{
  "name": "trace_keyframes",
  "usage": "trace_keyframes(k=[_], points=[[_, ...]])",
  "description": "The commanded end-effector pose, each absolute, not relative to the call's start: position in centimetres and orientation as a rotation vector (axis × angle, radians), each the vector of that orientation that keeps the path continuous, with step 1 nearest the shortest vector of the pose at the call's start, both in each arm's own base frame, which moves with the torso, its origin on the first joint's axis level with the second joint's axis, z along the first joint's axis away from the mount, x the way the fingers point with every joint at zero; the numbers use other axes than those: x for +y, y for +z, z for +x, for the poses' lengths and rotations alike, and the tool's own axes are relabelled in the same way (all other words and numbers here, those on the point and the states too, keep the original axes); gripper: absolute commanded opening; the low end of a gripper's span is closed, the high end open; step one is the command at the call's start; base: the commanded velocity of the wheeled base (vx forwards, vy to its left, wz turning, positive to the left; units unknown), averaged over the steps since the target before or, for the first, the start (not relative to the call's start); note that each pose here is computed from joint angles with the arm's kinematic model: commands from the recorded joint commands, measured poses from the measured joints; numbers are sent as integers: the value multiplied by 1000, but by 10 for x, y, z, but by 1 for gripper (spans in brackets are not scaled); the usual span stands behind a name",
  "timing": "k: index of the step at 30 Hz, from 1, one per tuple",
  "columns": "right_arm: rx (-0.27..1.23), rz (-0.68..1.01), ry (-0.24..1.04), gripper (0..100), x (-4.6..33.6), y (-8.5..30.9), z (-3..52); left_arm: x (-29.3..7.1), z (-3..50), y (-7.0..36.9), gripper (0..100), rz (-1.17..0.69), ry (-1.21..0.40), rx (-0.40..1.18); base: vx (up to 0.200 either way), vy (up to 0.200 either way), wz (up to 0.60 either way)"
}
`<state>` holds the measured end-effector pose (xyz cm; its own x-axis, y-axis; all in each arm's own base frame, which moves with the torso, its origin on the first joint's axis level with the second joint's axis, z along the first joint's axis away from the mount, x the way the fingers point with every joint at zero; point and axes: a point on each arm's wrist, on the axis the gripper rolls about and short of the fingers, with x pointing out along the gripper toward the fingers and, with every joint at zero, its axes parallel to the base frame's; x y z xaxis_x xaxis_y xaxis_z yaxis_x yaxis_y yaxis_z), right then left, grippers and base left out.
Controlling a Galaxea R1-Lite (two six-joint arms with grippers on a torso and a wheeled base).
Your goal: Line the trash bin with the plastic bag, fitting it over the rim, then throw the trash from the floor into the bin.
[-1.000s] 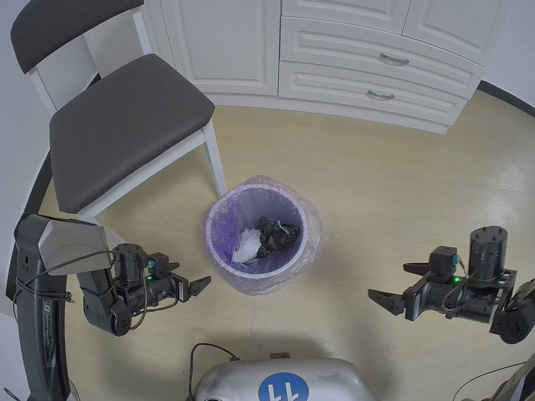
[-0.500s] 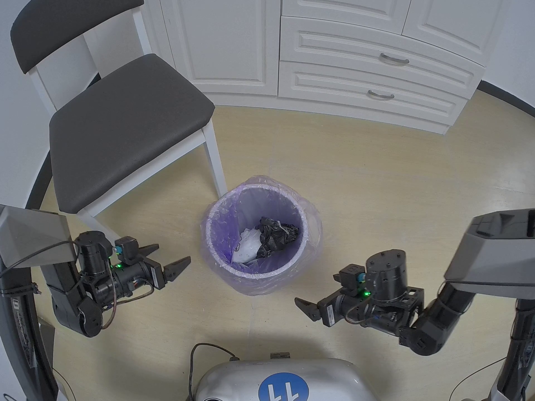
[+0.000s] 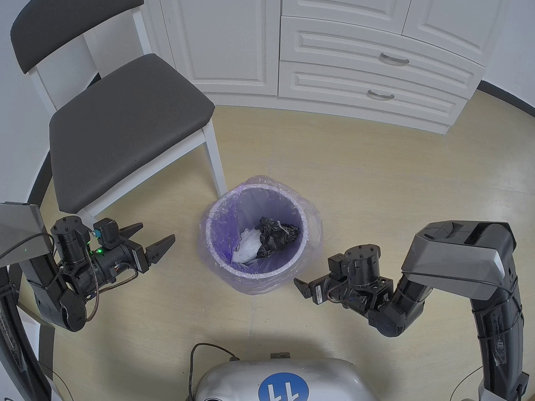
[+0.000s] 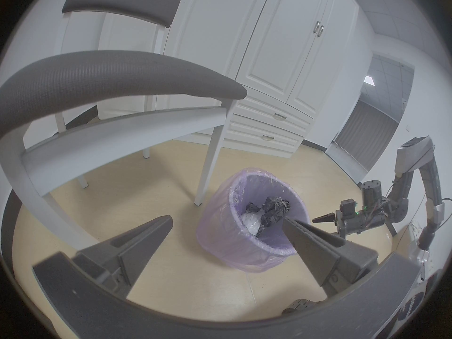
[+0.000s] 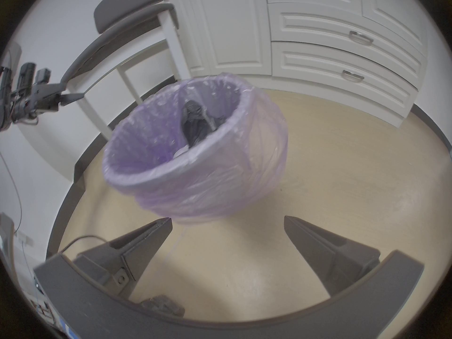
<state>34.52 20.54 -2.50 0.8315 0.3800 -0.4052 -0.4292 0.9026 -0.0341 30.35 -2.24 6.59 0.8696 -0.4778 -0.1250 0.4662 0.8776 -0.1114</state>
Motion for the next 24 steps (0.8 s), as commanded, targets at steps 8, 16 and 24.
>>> trace_keyframes(k=[8, 16, 24], points=[[374, 48, 349, 100, 209, -52, 395, -22, 303, 70, 100, -75, -495, 138, 0, 0, 0], [440, 37, 295, 100, 204, -69, 434, -22, 304, 69, 100, -75, -493, 138, 0, 0, 0], [509, -38, 268, 100, 203, -75, 474, -23, 305, 67, 100, -76, -495, 144, 0, 0, 0]])
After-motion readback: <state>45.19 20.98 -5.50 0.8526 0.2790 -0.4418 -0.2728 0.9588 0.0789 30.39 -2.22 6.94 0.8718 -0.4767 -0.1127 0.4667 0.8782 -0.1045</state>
